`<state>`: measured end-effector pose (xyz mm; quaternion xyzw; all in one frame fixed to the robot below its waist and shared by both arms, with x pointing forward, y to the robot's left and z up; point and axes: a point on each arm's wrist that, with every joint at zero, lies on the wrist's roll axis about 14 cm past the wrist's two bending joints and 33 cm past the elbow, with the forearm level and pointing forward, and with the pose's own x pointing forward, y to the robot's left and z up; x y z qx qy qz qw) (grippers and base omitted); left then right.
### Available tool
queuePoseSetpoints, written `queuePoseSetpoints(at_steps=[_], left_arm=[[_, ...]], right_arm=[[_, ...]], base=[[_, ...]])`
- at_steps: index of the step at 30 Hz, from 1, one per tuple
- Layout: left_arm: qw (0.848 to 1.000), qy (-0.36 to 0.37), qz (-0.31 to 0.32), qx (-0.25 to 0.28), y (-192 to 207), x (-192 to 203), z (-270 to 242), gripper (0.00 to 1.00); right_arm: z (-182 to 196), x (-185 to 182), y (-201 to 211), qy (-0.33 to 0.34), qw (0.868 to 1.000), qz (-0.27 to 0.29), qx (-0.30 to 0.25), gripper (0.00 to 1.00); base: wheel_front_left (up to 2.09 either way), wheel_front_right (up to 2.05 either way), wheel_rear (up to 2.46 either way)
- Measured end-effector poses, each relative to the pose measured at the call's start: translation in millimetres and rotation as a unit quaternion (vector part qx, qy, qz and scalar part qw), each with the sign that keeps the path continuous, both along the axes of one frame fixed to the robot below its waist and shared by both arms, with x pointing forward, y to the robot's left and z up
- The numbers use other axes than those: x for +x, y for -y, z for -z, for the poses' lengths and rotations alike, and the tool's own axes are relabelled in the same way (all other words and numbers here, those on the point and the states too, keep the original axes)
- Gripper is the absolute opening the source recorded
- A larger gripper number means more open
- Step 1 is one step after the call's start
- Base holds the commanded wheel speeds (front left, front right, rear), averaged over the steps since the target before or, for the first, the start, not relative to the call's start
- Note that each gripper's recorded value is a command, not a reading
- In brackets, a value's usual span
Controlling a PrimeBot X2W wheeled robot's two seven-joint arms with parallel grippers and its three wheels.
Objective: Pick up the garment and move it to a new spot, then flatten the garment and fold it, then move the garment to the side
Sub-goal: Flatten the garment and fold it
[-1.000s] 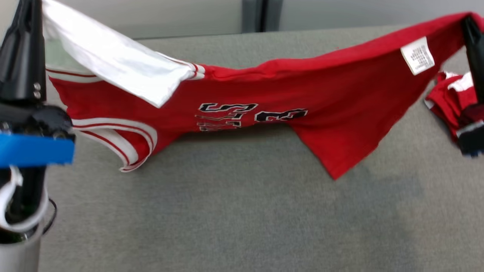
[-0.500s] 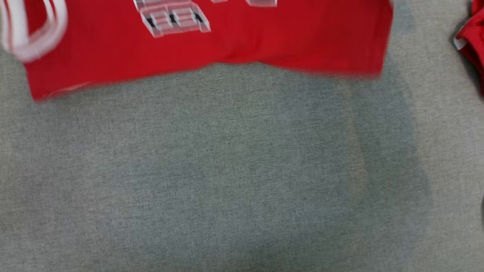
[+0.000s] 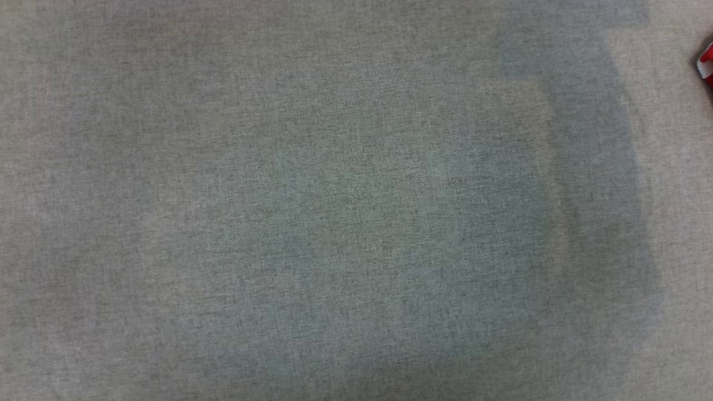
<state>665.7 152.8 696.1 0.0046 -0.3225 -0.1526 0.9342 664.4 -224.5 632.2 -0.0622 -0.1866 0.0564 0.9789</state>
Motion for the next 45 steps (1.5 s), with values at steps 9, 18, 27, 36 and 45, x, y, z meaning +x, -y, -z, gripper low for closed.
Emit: queuePoseSetpoints(at_steps=[9, 18, 27, 36, 45], left_arm=[[0.975, -0.215, 0.026, -0.054, 7.6, -54.8, 165.1, 0.00], [0.884, -0.425, -0.026, -0.195, -18.1, -200.0, 265.4, 0.00], [0.800, -0.532, -0.005, -0.277, 0.8, -299.6, 281.1, 0.00], [0.737, -0.615, 0.008, -0.279, 0.7, -367.8, 288.8, 0.00], [0.738, -0.613, 0.024, -0.280, -0.7, -368.9, 268.7, 0.00]], right_arm=[[162.4, -52.1, 10.6, -0.208, 0.978, 0.020, 0.028, 0.00], [202.4, -130.3, -4.3, -0.311, 0.945, 0.011, 0.101, 0.00], [220.9, -203.4, -0.4, -0.387, 0.915, 0.029, 0.109, 0.00], [228.4, -273.8, -5.5, -0.456, 0.877, 0.047, 0.143, 0.00], [208.2, -309.8, -2.7, -0.467, 0.867, 0.070, 0.162, 0.00]], base=[[0.00, 0.00, 0.00], [0.00, 0.00, 0.00], [0.00, 0.00, 0.00], [0.00, 0.00, 0.00], [0.00, 0.00, 0.00]])
